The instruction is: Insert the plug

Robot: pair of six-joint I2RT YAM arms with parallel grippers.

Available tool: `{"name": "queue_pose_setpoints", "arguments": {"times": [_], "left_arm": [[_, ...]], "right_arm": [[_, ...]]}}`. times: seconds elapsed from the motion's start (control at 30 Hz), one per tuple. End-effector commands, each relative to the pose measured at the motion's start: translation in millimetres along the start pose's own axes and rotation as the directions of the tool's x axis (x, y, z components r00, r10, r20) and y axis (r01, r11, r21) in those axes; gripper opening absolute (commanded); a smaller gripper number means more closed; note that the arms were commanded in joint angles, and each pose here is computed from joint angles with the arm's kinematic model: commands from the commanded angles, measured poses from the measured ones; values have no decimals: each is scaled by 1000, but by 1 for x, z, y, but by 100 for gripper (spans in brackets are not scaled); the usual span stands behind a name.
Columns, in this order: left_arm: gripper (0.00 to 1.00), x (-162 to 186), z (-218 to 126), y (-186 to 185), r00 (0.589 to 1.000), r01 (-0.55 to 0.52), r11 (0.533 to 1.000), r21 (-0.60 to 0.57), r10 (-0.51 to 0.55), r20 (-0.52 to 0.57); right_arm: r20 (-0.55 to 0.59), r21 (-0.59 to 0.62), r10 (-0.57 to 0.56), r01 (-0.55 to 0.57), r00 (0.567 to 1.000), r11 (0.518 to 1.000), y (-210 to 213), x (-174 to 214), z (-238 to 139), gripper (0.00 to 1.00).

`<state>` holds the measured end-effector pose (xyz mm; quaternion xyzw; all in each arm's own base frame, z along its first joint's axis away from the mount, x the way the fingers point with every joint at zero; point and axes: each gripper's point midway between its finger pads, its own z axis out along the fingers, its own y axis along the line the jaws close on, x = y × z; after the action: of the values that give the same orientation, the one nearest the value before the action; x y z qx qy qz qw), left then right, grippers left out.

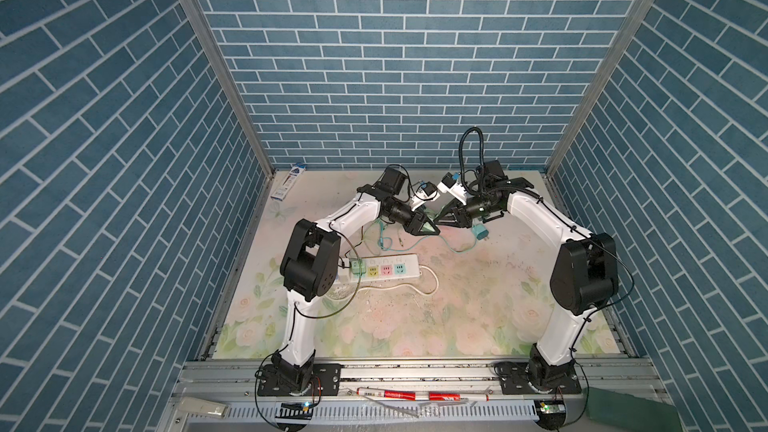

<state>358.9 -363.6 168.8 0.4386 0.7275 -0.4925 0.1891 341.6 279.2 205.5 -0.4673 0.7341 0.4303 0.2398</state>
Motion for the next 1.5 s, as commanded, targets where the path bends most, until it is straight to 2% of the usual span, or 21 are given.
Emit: {"name": "queue_pose_setpoints", "arguments": {"times": [0.0,0.13,0.63,0.93,1.2,1.47], "left_arm": [[45,-20,-8,26,996,-65,991,-115,71,48],[50,-19,-12,30,996,-55,990,-130,64,62],[57,-19,-27,30,993,2,995,-104,10,116],[54,-20,-28,31,993,19,996,-92,-8,118],[56,-22,-29,24,991,29,998,-51,-22,134],[57,-34,-35,14,981,21,1000,-7,-19,191]], "right_arm": [[18,-135,31,-28,999,990,51,-7,4,0],[24,-113,38,-35,999,993,47,-8,3,0],[77,-40,55,-52,996,998,33,-15,-5,0],[87,-21,75,-74,993,997,26,-14,-5,0],[214,62,98,-114,972,992,2,-30,-26,0],[243,67,116,-136,963,988,-6,-29,-26,0]]}}
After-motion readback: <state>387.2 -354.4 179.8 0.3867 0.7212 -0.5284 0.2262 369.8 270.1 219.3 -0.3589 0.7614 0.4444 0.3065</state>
